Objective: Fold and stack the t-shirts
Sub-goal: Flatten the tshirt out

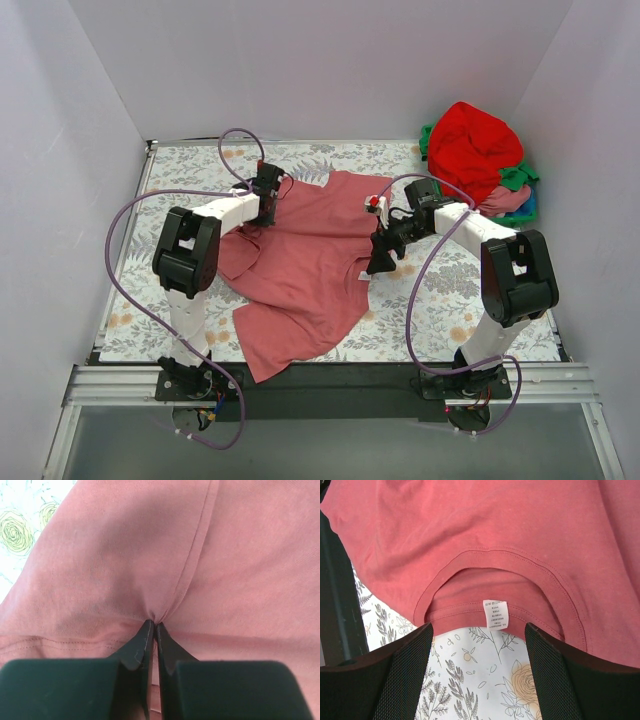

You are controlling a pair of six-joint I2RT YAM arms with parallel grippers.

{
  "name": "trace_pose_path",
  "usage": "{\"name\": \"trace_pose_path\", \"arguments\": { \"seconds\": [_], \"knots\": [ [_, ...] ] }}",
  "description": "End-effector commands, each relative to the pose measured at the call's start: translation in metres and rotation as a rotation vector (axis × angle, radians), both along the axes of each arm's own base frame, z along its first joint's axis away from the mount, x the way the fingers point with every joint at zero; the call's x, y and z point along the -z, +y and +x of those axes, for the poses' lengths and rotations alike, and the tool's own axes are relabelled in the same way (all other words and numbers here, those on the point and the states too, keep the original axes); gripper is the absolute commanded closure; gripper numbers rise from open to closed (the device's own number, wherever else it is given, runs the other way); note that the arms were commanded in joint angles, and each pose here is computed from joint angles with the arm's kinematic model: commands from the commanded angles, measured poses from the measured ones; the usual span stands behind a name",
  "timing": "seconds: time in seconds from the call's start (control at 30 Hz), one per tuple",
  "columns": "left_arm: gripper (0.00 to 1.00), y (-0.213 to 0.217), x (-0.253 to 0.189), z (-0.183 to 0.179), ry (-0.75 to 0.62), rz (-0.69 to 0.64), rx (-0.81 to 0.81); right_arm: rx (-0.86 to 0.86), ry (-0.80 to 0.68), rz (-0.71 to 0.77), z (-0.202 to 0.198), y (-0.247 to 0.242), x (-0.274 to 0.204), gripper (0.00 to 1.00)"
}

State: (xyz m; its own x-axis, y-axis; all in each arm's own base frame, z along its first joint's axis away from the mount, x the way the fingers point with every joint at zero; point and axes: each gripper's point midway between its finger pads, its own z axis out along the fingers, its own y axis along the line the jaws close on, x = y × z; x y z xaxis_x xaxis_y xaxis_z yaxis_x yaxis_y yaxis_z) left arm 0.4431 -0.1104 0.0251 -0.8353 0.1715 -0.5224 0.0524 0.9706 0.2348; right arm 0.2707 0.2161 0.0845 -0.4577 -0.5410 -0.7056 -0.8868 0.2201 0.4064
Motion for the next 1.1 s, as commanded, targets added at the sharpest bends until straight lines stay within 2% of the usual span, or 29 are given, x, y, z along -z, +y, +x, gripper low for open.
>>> {"name": "trace_pose_path", "arguments": {
  "seconds": [0.0, 0.3, 0.67, 1.07],
  "knots": [
    [1.0, 0.003, -0.03, 0.011, -0.066, -0.017, -0.019, -0.009, -0.021, 0.007, 0.001, -0.001, 0.002, 0.2],
    [1.0, 0.002, -0.078, 0.014, -0.149, -0.156, -0.021, -0.031, -0.027, 0.002, -0.004, -0.003, 0.008, 0.2],
    [1.0, 0.002, -0.089, 0.017, -0.155, -0.273, -0.019, -0.202, -0.047, 0.055, -0.038, 0.01, 0.009, 0.24],
    [1.0, 0.007, -0.102, 0.031, -0.18, -0.339, -0.043, -0.25, -0.044, 0.055, -0.049, 0.014, 0.012, 0.24]
  ]
}}
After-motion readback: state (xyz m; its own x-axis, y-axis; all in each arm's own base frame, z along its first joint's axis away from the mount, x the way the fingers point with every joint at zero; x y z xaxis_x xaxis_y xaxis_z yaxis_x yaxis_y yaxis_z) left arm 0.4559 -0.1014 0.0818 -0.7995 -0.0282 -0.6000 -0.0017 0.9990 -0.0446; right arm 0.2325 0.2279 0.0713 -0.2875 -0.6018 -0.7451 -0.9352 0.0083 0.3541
